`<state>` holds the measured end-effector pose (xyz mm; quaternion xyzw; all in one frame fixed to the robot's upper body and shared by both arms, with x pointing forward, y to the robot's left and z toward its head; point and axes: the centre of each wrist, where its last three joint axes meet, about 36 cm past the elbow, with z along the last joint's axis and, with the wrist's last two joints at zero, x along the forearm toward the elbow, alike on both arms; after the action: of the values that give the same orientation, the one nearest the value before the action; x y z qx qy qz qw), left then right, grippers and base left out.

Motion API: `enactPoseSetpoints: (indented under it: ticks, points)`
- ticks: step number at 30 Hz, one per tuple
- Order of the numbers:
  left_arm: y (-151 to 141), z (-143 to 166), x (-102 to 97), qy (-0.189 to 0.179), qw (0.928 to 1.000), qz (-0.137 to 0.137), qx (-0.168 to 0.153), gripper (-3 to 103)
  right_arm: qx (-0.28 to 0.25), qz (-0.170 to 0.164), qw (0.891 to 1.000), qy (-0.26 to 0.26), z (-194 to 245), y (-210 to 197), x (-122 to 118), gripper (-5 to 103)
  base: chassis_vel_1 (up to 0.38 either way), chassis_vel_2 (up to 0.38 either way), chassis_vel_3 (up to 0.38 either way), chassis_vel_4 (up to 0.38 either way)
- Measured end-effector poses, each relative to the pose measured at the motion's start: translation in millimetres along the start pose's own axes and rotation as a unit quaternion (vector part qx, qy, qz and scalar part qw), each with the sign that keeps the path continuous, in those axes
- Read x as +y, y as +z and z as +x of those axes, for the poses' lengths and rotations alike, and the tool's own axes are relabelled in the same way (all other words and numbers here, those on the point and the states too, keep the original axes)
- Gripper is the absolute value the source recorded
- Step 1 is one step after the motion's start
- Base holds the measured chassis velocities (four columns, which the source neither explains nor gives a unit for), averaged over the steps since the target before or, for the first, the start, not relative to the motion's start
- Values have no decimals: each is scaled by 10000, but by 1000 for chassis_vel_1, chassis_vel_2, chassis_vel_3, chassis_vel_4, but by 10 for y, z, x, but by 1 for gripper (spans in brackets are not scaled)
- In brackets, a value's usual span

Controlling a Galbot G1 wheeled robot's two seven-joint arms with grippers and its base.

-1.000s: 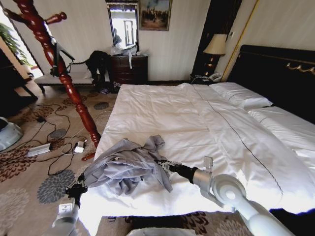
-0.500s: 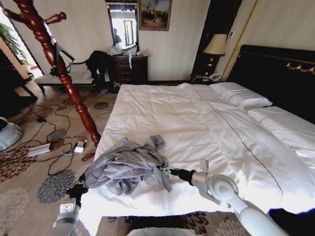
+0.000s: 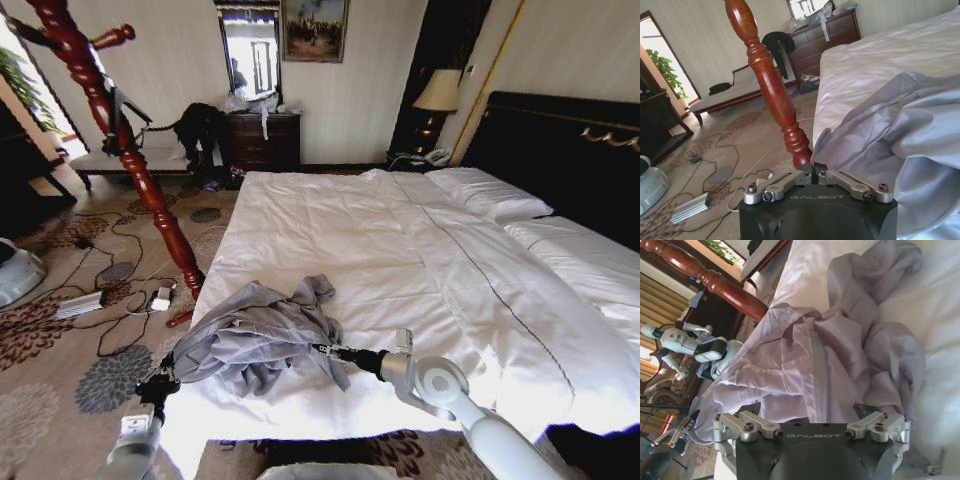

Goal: Pick up the clothes from the bed and hang them on the clothes hanger.

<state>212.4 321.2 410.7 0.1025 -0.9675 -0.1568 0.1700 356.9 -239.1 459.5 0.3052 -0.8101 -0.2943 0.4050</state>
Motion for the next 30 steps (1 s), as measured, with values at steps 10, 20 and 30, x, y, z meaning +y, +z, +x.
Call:
enactPoseSetpoints:
  ticks: [10,20,30]
  points:
    - [-3,7,27,-32,10000,-27,1,0,115,25,9996,-243,-149,-99,83,100,0,0,0,0]
    - [-17,21,53,-60,10000,-39,-6,0,251,20,9995,-170,-377,-123,6,100,0,0,0,0]
    - [-6,16,24,-39,10000,-30,1,0,150,-18,9995,-286,-550,-274,25,100,0,0,0,0]
